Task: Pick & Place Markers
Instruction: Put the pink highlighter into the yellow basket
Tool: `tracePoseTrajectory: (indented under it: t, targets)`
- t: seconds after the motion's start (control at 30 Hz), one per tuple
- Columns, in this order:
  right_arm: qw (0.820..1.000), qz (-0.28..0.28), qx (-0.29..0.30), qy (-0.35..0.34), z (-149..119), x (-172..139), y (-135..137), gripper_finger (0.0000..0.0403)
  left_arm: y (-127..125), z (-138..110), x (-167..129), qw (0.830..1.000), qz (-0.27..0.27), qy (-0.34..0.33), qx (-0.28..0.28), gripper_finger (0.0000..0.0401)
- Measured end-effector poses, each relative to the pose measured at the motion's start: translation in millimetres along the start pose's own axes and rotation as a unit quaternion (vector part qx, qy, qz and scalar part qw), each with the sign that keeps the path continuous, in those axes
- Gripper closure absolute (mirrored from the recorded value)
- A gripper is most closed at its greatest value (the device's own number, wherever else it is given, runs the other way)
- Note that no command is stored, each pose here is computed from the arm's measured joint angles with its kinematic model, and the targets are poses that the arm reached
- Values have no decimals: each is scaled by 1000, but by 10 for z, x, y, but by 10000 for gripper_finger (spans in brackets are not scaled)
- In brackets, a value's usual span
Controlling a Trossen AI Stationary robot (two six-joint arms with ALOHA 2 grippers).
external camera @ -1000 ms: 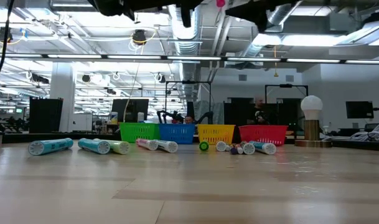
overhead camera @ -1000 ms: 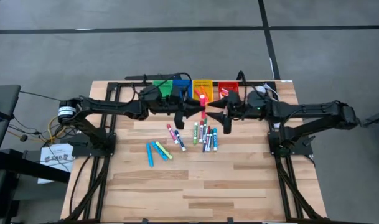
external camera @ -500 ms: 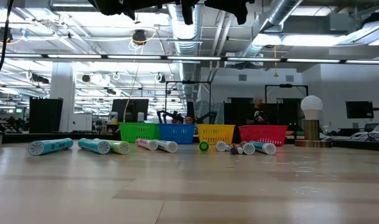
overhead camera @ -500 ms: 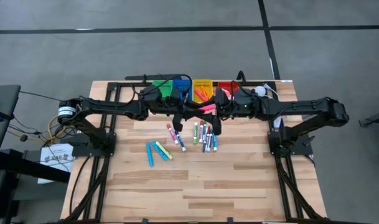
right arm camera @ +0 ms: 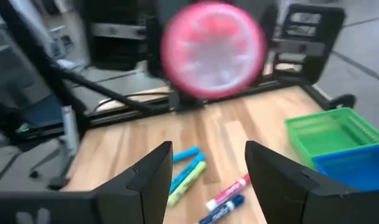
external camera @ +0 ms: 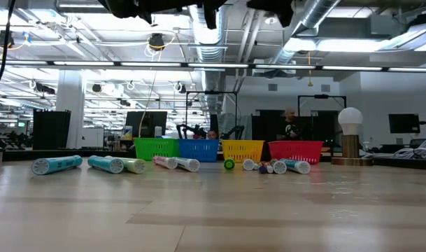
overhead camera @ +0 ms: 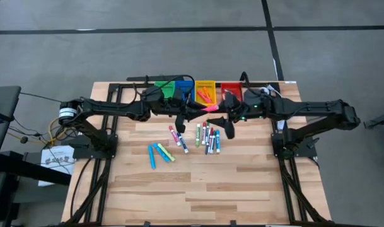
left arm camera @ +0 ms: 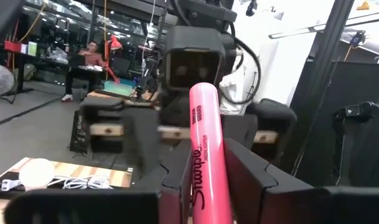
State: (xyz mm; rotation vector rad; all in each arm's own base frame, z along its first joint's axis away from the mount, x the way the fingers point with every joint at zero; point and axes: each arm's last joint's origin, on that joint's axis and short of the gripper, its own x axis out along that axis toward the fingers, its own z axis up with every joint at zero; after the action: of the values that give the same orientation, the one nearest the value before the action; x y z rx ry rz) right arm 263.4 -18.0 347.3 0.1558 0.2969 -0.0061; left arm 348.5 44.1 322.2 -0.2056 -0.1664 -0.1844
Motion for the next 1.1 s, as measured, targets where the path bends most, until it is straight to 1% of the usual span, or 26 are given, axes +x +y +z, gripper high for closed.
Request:
tracePoseTrajectory:
  t: [0.1,0.2,0.3,0.4,0.5,0.67,0.87,0.97,1.1]
  targets:
    - [1000,14,4,10,12,-159,25,209,10,2,-3,1000,2,0,0,325]
    - [1000,4,18,7,35,-329,33,210,6,-1,-3,1000,0,2,-1,323]
    - [999,-2,11,-32,117,-441,47,211,19,3,-8,1000,1,2,2,325]
    - [997,-7,4,-80,209,-475,56,210,34,8,-13,1000,4,2,2,326]
    - [996,-8,2,-94,231,-412,51,209,27,13,-13,1000,2,0,5,323]
    - [997,-13,4,-71,155,-155,15,211,28,18,-14,1000,2,-2,5,325]
    - [991,-4,-1,-136,234,56,6,212,25,17,-13,1000,0,-2,5,323]
    - [987,0,-3,-162,281,51,12,216,26,17,-13,1000,0,-2,5,322]
    - [985,-6,-2,-175,304,39,12,222,22,17,-13,1000,-4,-1,5,326]
